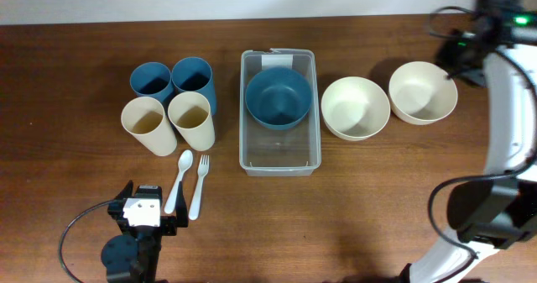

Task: Pack container
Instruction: 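Move the right gripper to the far-right cream bowl and grasp its rim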

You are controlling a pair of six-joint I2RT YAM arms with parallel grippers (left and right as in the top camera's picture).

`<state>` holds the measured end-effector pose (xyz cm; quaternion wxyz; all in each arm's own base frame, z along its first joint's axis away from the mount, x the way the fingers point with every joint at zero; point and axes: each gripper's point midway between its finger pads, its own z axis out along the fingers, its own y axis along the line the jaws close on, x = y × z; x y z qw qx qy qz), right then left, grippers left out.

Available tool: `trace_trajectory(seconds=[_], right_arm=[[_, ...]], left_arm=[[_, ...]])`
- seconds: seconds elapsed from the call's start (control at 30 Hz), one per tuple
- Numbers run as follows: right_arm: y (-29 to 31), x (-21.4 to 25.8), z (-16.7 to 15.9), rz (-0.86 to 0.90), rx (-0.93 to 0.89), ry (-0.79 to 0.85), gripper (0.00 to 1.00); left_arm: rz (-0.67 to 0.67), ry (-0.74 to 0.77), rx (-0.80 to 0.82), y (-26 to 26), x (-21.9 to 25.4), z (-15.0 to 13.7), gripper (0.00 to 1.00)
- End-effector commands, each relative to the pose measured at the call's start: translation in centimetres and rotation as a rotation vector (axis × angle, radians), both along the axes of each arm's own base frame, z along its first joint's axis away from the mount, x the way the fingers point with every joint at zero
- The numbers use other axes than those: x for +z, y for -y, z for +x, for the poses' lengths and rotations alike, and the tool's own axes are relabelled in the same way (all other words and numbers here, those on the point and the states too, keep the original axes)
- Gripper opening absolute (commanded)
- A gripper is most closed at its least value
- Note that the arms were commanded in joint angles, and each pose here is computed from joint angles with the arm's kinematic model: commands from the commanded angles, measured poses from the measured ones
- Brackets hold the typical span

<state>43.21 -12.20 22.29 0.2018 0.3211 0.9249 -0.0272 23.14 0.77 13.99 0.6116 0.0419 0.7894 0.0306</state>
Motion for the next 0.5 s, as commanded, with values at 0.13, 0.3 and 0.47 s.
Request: trace_trajectory(seconds=[0.13, 0.3, 0.47], right_arm=[[5.2, -9.1, -2.1, 0.057, -0.093, -0.190, 0.67], [6.8, -13.4, -2.7, 0.102, -0.132, -0.248, 0.68], [6.2, -16.3, -1.7, 0.159, -0.118, -0.258, 0.68]], left_arm=[[0.010, 0.004, -0.017, 0.3, -0.1, 0.0, 0.99], [0.010, 0.004, -0.017, 0.3, -0.1, 0.0, 1.00], [0.010, 0.004, -0.017, 0.3, -0.1, 0.0, 0.99]])
